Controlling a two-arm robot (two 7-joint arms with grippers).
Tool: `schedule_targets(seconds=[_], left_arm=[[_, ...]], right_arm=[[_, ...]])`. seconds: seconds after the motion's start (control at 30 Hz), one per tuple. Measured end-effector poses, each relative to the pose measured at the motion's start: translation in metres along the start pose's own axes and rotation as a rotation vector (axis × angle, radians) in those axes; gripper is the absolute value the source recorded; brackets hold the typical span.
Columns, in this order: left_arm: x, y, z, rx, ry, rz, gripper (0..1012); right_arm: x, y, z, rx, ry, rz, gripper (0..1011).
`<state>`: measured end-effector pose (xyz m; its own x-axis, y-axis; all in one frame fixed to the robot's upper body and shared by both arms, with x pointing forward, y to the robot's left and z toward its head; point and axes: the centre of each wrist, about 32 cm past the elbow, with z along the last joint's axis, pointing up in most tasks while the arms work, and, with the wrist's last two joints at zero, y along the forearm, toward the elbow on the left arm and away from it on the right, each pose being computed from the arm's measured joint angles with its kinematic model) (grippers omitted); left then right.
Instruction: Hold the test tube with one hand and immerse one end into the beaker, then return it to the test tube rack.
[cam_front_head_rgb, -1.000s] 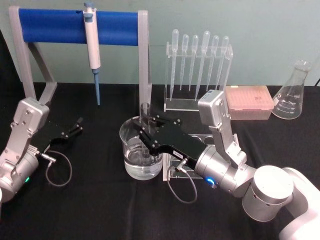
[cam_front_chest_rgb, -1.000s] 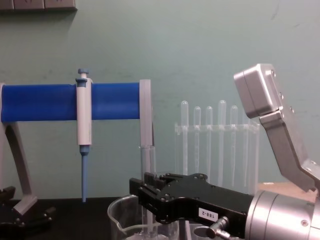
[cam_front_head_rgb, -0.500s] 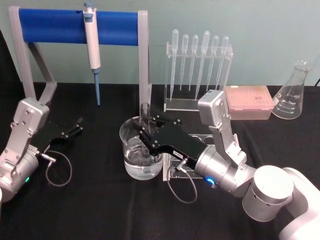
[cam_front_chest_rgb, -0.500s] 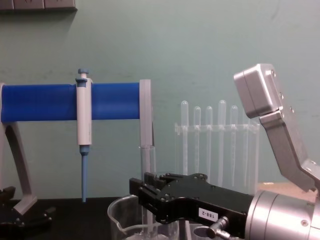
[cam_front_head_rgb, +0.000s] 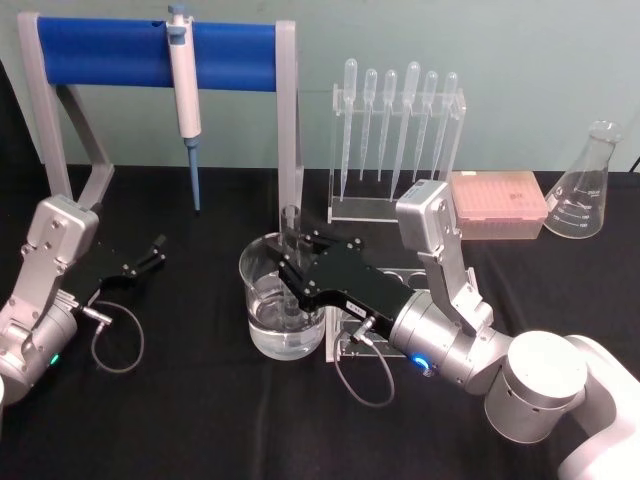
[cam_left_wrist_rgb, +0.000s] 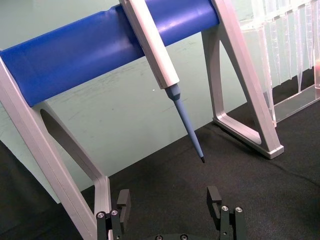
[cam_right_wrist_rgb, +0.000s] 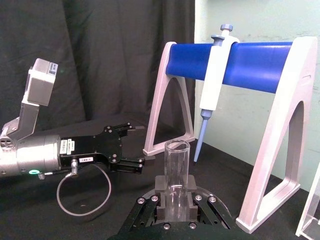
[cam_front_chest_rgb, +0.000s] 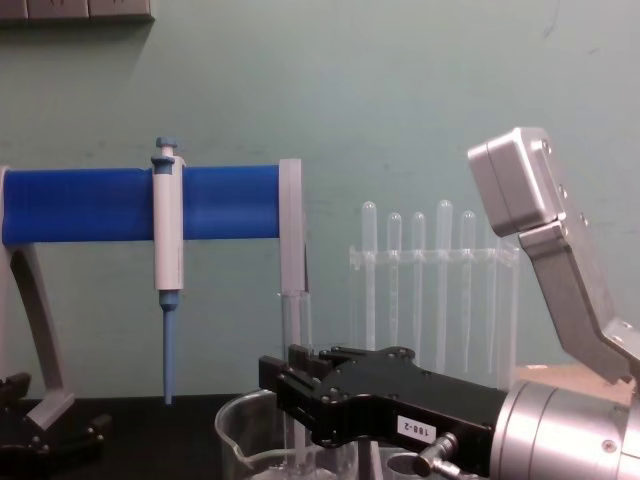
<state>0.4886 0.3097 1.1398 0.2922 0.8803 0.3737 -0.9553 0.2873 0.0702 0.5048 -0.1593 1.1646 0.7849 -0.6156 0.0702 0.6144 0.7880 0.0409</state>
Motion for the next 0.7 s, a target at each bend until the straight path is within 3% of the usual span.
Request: schedule_targets(seconds=[0.7], left_arm=[[0.0000,0.0000,0.0000,0.000,0.000,0.000,1000]], right_arm=[[0.0000,0.0000,0.0000,0.000,0.000,0.000,226]])
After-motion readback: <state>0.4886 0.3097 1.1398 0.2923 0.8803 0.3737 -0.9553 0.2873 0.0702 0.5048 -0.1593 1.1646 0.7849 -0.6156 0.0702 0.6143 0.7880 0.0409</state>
